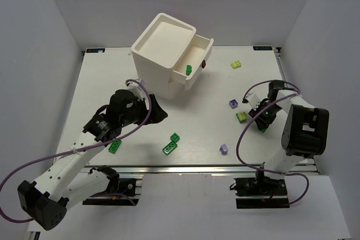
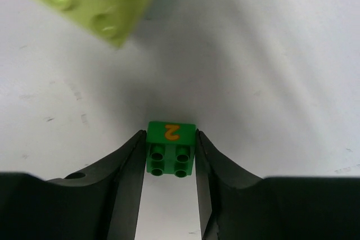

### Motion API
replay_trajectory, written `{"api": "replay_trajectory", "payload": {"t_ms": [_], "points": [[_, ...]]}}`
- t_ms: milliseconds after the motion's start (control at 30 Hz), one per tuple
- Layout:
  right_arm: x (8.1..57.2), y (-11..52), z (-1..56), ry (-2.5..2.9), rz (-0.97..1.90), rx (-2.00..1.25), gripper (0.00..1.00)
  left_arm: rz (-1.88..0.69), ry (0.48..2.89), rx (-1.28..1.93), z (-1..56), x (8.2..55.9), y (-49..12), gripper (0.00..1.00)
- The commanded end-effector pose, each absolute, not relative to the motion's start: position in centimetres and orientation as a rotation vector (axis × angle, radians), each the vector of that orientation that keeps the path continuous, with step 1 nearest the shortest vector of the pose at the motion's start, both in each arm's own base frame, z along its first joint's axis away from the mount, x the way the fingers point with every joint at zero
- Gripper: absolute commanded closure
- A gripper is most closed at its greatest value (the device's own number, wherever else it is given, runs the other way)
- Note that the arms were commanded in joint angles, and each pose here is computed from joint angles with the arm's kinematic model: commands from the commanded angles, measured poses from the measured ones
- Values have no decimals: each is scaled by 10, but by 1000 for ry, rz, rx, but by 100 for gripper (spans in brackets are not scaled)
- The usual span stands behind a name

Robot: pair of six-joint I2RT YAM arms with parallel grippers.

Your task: Sort the legos into containers by color

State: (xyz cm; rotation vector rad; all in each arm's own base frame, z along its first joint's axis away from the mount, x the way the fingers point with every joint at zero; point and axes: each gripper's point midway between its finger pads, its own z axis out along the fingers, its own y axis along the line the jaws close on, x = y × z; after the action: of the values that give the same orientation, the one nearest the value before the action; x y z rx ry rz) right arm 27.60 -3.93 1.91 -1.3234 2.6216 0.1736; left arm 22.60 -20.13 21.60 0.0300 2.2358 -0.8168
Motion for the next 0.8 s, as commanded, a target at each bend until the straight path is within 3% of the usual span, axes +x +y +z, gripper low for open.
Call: {"api": "replay_trajectory", "payload": {"t_ms": [0, 67, 167, 267, 667, 767], "points": [[247, -18, 39, 2515, 422, -1497, 87, -826, 2267, 36, 207, 222, -202, 9], [224, 0, 70, 2452, 579, -1549, 89, -809, 2295, 42, 198, 220, -201, 9], [241, 42, 136, 2168, 699, -1524, 93, -801, 2357, 67, 180, 217, -203, 7], [272, 77, 197, 1986, 701, -1434, 100, -811, 2382, 83, 169, 217, -207, 5], [425, 236, 356, 1590, 697, -959, 100, -808, 2460, 132, 140, 219, -218, 4], [453, 268, 367, 1589, 762, -874, 100, -791, 2484, 138, 132, 217, -219, 5]]}}
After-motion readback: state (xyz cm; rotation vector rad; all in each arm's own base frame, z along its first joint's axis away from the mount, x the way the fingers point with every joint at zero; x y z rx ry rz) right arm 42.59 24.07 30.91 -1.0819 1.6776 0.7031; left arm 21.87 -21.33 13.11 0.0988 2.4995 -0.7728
